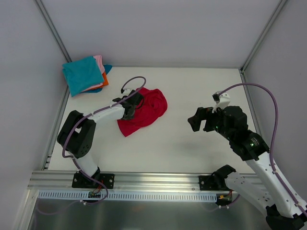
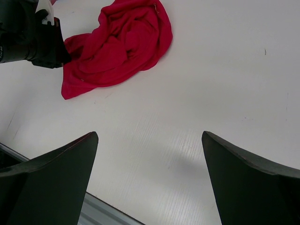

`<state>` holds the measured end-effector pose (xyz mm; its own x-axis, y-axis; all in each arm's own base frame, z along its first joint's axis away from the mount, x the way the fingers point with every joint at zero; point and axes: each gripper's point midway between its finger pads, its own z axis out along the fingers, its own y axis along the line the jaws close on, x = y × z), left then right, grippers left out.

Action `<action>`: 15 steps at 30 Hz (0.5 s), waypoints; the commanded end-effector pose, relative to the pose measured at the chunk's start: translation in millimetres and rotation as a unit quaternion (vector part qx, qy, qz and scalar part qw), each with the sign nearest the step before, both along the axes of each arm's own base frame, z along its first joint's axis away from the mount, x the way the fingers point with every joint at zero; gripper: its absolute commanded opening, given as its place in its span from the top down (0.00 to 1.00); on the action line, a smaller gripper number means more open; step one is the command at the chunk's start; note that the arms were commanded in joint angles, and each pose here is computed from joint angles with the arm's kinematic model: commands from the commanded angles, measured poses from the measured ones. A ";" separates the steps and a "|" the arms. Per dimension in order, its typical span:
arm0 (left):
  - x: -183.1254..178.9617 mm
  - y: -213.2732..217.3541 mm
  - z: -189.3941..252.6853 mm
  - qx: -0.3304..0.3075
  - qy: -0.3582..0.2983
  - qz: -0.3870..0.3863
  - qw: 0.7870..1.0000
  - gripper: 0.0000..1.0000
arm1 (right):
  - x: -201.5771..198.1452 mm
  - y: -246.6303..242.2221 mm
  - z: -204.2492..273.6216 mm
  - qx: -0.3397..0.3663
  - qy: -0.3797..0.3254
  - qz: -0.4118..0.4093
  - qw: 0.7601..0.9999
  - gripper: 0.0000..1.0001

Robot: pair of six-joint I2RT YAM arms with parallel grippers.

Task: Fold and stack the t-shirts
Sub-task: Flatten out the tshirt

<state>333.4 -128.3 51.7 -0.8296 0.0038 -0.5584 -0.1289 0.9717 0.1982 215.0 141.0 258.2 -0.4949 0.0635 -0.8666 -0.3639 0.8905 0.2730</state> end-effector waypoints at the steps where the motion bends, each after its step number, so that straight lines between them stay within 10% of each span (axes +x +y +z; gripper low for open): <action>1: 8.2 5.5 11.8 0.022 -0.037 0.020 0.999 0.98 | 1.4 -7.5 0.7 -0.016 -0.008 -0.009 1.000 0.00; 15: 33.0 -28.5 147.1 0.009 -0.208 -0.026 0.978 1.00 | 4.6 0.5 -11.9 -0.009 0.011 -0.003 1.000 0.01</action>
